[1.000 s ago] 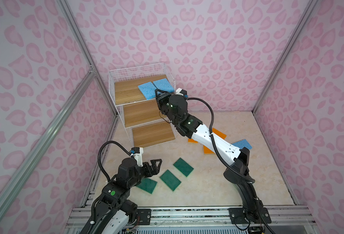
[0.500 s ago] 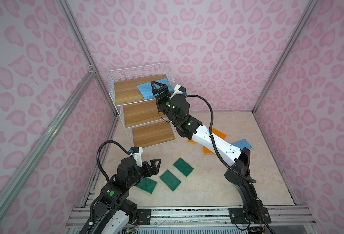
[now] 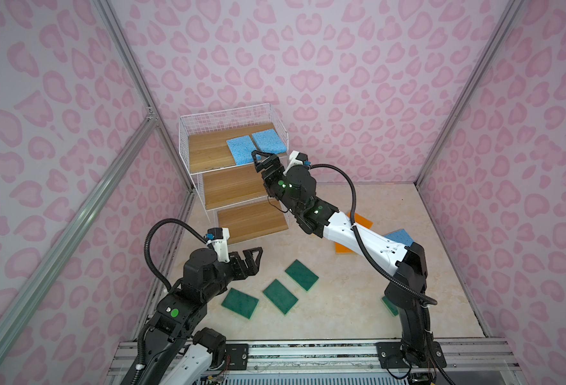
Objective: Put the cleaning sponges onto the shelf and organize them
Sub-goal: 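Withdraw the right gripper from the shelf and move it toward the remaining blue sponge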
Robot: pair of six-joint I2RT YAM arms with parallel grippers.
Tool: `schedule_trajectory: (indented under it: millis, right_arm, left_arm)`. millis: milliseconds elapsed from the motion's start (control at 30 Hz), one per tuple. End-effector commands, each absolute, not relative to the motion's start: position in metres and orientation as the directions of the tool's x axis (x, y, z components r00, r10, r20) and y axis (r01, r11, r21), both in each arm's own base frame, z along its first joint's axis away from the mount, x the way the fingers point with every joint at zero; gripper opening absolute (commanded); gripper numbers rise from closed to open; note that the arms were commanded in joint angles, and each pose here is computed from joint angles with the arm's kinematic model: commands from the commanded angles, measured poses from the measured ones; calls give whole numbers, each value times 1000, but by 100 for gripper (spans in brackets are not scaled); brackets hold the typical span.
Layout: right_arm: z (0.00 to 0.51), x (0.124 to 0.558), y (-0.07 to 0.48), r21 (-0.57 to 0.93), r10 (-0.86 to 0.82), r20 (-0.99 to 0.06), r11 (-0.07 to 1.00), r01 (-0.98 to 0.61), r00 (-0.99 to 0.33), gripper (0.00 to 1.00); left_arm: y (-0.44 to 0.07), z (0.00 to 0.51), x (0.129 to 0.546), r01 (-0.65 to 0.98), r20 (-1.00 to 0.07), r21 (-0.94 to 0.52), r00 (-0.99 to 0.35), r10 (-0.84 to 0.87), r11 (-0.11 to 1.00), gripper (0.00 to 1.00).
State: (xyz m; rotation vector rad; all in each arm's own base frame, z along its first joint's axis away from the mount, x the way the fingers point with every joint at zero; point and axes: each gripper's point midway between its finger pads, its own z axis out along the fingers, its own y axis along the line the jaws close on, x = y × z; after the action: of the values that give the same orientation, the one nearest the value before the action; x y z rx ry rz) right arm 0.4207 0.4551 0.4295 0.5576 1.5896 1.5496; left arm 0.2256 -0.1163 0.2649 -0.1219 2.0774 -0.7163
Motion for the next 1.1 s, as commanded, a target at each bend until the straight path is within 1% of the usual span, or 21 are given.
schedule_trajectory:
  millis: [0,33,67,100,133,167,267,400,500,600,633,700,900,1067]
  right_arm:
    - [433,411,449,928,750,-359,223,-298,-555,82]
    - [433,407,446,915,737,-394,258,-311,-548,73]
    - [430,403,441,899,719,-433,297,-323,-544,57]
    - [429,400,437,882,701,-468,332,-334,-538,43]
    - [426,397,434,857,672,-514,383,-344,-533,31]
    - [426,393,432,825,635,-565,437,-358,-527,25]
    - [426,380,432,730,541,-681,557,-396,-494,20]
    - [429,369,449,635,449,-768,627,-451,-457,11]
    - [431,369,464,563,397,-820,688,-458,-412,11]
    - [436,368,473,488,366,-869,749,-448,-333,11]
    - [438,367,476,473,369,-879,757,-450,-303,11]
    - [440,367,484,463,371,-885,758,-459,-281,10]
    - [441,375,500,462,370,-886,758,-460,-280,8]
    - [439,385,501,482,395,-876,752,-451,-277,8]
  left_arm:
    - [-114,264,226,176,-741,-513,-584,-331,840,98]
    - [-113,262,226,172,-739,-513,-586,-332,841,98]
    - [-113,258,226,165,-737,-512,-589,-332,843,98]
    - [-112,254,225,160,-734,-512,-593,-332,844,98]
    - [-111,250,224,154,-732,-510,-595,-333,846,97]
    - [-110,245,224,147,-728,-510,-598,-334,848,97]
    - [-109,230,224,130,-718,-509,-609,-336,851,96]
    - [-106,208,223,99,-700,-503,-629,-338,858,96]
    - [-106,196,221,90,-688,-507,-642,-339,857,96]
    - [-106,187,217,77,-669,-525,-653,-355,847,96]
    - [-106,186,216,74,-666,-536,-649,-367,841,96]
    - [-105,184,214,71,-664,-550,-642,-384,832,97]
    - [-105,184,213,73,-663,-559,-638,-392,826,97]
    - [-107,186,212,83,-664,-566,-636,-394,820,97]
